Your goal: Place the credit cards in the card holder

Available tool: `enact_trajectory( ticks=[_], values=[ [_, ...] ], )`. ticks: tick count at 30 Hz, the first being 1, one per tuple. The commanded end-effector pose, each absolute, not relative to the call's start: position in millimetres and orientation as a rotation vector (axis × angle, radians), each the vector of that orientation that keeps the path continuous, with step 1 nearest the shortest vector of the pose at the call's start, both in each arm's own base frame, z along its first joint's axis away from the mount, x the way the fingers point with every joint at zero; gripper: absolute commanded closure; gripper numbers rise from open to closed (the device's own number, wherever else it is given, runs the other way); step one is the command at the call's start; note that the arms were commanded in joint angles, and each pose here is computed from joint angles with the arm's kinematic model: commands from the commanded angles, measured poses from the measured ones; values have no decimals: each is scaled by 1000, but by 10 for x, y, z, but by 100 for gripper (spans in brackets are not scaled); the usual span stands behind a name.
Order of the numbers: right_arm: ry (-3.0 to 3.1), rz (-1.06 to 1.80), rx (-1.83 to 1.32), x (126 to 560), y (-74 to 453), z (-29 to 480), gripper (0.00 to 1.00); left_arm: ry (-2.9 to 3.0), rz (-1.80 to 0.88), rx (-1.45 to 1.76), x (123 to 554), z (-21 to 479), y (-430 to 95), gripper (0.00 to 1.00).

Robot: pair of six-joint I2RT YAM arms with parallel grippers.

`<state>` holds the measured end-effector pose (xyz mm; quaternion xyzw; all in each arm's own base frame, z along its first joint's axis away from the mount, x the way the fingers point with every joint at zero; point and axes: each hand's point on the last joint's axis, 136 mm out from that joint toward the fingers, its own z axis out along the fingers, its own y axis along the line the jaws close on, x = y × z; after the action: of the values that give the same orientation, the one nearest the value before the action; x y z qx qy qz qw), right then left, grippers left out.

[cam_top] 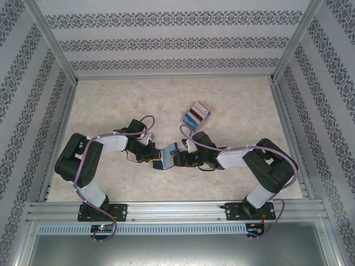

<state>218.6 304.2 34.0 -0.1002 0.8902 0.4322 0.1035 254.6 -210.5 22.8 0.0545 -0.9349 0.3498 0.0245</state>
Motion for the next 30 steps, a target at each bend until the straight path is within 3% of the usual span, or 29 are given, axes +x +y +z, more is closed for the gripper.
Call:
enact_trajectory(
  ticks=[1, 12, 23, 30],
  values=[
    [2632, 1262, -301, 2260, 3072, 280, 50, -2903, 1086, 153, 2561, 163, -2068, 93],
    [2659, 1277, -315, 2242, 3148, 229, 44, -2911, 1123, 132, 2584, 200, -2085, 90],
    [2684, 1274, -344, 2207, 3211, 210, 39, -2897, 1245, 190, 2649, 285, -2086, 50],
    [2681, 1303, -390, 2163, 3292, 234, 36, -2933, 1348, 231, 2754, 478, -2036, 31]
  ],
)
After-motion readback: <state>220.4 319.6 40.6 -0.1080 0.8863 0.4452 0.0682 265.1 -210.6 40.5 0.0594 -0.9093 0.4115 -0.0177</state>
